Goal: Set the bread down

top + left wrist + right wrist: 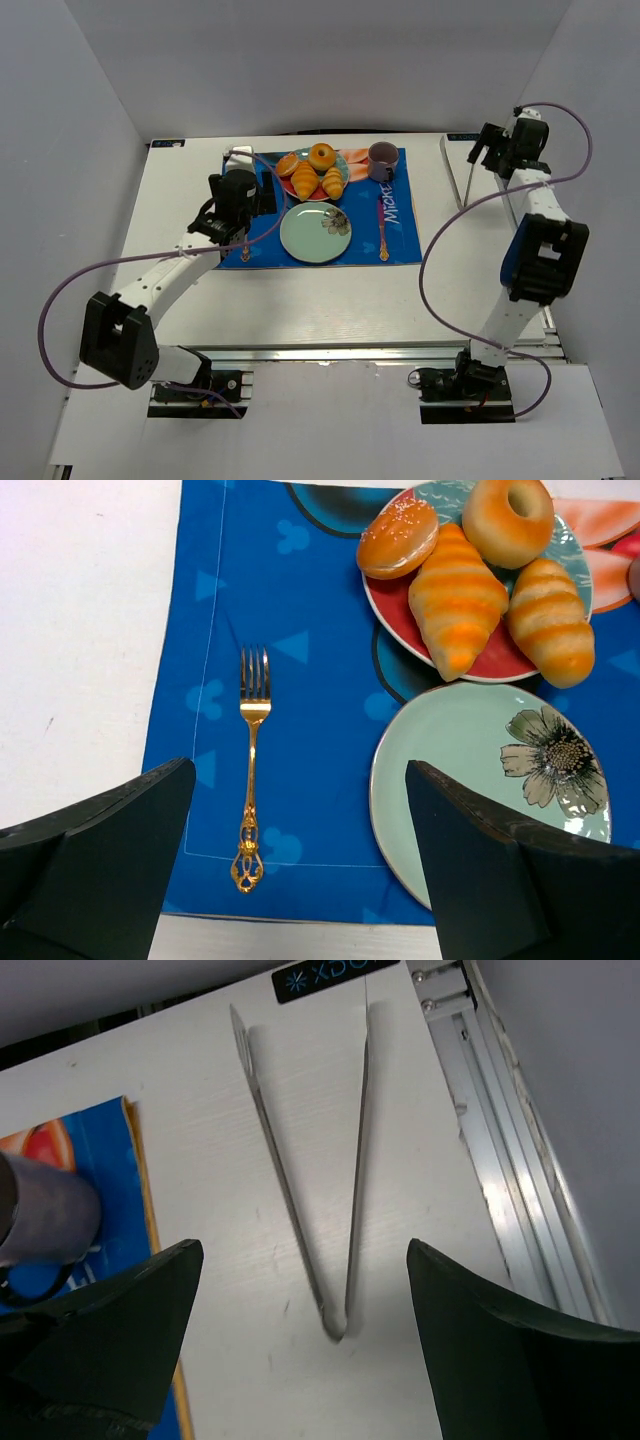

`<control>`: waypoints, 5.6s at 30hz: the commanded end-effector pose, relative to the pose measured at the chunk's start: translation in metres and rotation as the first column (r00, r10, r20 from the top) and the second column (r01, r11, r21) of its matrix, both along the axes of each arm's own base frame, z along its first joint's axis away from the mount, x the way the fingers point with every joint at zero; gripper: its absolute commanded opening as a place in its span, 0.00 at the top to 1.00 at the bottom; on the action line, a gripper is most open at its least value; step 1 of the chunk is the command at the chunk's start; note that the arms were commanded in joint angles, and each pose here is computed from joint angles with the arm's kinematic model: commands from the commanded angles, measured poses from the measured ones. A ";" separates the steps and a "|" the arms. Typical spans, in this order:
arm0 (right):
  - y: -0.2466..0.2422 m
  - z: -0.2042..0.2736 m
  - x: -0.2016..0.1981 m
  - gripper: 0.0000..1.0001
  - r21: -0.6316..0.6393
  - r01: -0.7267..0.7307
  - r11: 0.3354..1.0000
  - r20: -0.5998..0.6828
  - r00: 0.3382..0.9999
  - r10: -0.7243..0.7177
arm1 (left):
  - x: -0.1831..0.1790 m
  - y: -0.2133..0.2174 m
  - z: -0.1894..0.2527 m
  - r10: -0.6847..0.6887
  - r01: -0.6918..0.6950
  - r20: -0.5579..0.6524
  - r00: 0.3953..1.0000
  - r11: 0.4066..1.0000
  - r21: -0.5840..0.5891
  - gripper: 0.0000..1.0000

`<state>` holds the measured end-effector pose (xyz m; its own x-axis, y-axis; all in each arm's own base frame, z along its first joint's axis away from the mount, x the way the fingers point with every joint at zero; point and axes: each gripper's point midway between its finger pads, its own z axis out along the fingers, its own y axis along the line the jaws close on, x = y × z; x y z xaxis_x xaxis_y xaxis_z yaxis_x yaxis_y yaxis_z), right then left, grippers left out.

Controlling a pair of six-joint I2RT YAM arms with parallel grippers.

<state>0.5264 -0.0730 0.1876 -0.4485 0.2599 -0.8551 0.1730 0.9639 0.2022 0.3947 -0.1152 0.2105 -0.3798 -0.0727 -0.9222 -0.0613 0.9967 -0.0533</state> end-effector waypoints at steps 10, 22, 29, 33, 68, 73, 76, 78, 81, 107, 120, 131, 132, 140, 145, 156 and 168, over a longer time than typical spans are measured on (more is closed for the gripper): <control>-0.013 -0.059 0.069 0.11 -0.106 -0.160 0.981 -0.109 0.983 0.149 | 0.014 0.008 0.018 0.032 -0.032 -0.001 0.999 0.998 0.051 0.02; 0.006 -0.119 0.078 0.11 -0.127 -0.210 0.969 -0.199 0.963 0.182 | 0.016 0.006 0.007 0.030 -0.030 -0.024 0.999 0.999 0.022 0.02; 0.008 -0.138 0.087 0.11 -0.168 -0.168 0.971 -0.241 0.963 0.125 | 0.014 0.013 0.006 0.046 -0.045 -0.025 0.999 0.999 0.028 0.02; 0.001 -0.141 0.089 0.11 -0.179 -0.134 0.975 -0.257 0.963 0.085 | 0.012 0.015 0.004 0.054 -0.054 -0.028 0.998 0.998 0.033 0.02; 0.016 -0.162 0.069 0.47 -0.141 -0.105 0.984 -0.398 0.917 0.041 | 0.005 0.029 0.006 0.103 -0.102 -0.014 0.995 0.993 0.060 0.02; 0.019 -0.112 0.068 0.50 -0.136 -0.076 0.988 -0.315 0.949 0.030 | 0.005 0.029 0.010 0.102 -0.102 -0.007 0.995 0.994 0.051 0.02; 0.018 -0.067 0.062 0.50 -0.141 -0.041 0.989 -0.240 0.971 0.006 | 0.005 0.026 0.012 0.092 -0.092 0.001 0.996 0.995 0.037 0.02; 0.016 -0.024 0.054 0.50 -0.149 -0.012 0.989 -0.166 0.986 -0.013 | 0.005 0.025 0.012 0.090 -0.090 0.003 0.996 0.996 0.030 0.02; 0.018 0.021 0.031 0.50 -0.137 0.017 0.990 -0.090 0.995 -0.030 | 0.004 0.023 0.013 0.081 -0.081 0.009 0.997 0.997 0.015 0.02; 0.279 0.050 -0.099 0.48 0.061 -0.542 0.838 0.051 0.840 0.540 | -0.006 0.019 0.012 0.074 -0.073 0.010 0.997 0.995 -0.061 0.02; 0.321 0.000 -0.093 0.39 0.057 -0.558 0.828 -0.054 0.826 0.561 | -0.008 0.020 0.009 0.074 -0.074 0.003 0.997 0.996 -0.054 0.02; 0.327 -0.031 -0.092 0.37 0.036 -0.554 0.832 -0.129 0.823 0.554 | -0.008 0.019 0.006 0.070 -0.070 0.000 0.998 0.996 -0.063 0.02; 0.328 -0.035 -0.092 0.37 0.036 -0.556 0.831 -0.138 0.820 0.555 | -0.009 0.019 0.006 0.070 -0.070 -0.001 0.998 0.996 -0.062 0.02; 0.334 -0.048 -0.097 0.43 0.035 -0.570 0.821 -0.179 0.804 0.567 | -0.009 0.021 0.006 0.078 -0.078 -0.001 0.997 0.995 -0.056 0.02; 0.332 -0.045 -0.097 0.57 0.022 -0.563 0.826 -0.188 0.809 0.556 | -0.009 0.020 0.005 0.076 -0.076 -0.003 0.997 0.996 -0.055 0.02; 0.313 0.030 -0.110 0.75 -0.038 -0.539 0.842 -0.066 0.842 0.536 | -0.007 0.019 0.005 0.072 -0.072 -0.002 0.997 0.996 -0.058 0.02; 0.320 -0.005 -0.214 0.74 0.063 -0.754 0.654 -0.051 0.652 0.757 | -0.003 0.013 0.005 0.056 -0.056 -0.001 0.998 0.996 -0.073 0.02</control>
